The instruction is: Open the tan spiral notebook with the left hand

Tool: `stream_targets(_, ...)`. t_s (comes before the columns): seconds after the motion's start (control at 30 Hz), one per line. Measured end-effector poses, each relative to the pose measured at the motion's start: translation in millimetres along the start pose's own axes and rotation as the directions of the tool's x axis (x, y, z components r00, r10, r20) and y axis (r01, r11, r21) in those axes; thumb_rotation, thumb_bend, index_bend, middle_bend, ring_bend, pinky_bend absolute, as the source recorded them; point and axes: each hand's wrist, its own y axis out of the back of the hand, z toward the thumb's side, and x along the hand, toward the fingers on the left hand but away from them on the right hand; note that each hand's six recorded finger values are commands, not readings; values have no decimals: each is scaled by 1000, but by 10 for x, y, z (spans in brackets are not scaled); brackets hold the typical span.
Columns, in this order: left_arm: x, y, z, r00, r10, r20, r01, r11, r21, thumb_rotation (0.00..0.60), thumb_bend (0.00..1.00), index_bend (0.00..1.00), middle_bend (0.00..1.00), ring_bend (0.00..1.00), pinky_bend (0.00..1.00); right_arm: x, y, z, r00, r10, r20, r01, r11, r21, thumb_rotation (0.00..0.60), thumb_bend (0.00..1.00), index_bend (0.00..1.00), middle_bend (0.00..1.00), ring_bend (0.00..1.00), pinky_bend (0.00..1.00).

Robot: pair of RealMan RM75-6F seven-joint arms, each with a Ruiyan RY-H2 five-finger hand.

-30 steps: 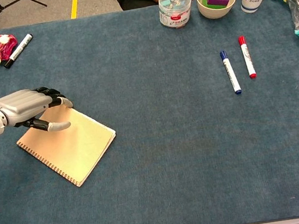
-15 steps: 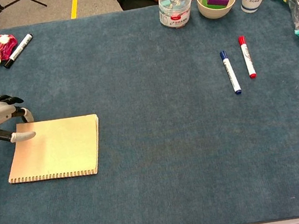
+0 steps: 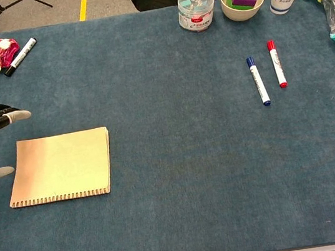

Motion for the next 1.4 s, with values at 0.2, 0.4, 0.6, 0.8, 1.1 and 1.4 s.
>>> stream_targets(0.2,-101,-82,283,995,25,98,-25,1000,-8,585,178,0,0,0,0,6,9,-6,1000,-3,1,3,1000,-3,600,226,238,249,147,265)
stream_targets(0.4,-76,-151,630,982,45,183,-41,999,-22,573,178,0,0,0,0,25,36,-40,1000,-9,8,9,1000,-2,600,226,238,249,147,265)
stream_targets(0.6,-30,-207,879,972,37,233,-32,999,-22,508,178,0,0,0,0,49,49,-85,1000,-12,17,12,1000,-3,600,226,238,249,147,265)
stream_targets(0.8,-7,-328,1072,966,21,256,-15,1000,-27,506,178,0,0,0,0,67,58,-142,1000,-13,28,14,1000,-4,600,226,238,249,147,265)
stream_targets(1.1,134,-411,1224,967,54,247,-40,997,-61,505,178,0,0,0,0,74,59,-178,999,-12,29,13,1000,-7,600,226,238,249,147,265)
stream_targets(1.4,282,-454,1241,972,43,230,-32,998,-51,509,179,0,0,0,0,94,71,-222,999,-16,40,17,1000,-9,600,226,238,249,147,265)
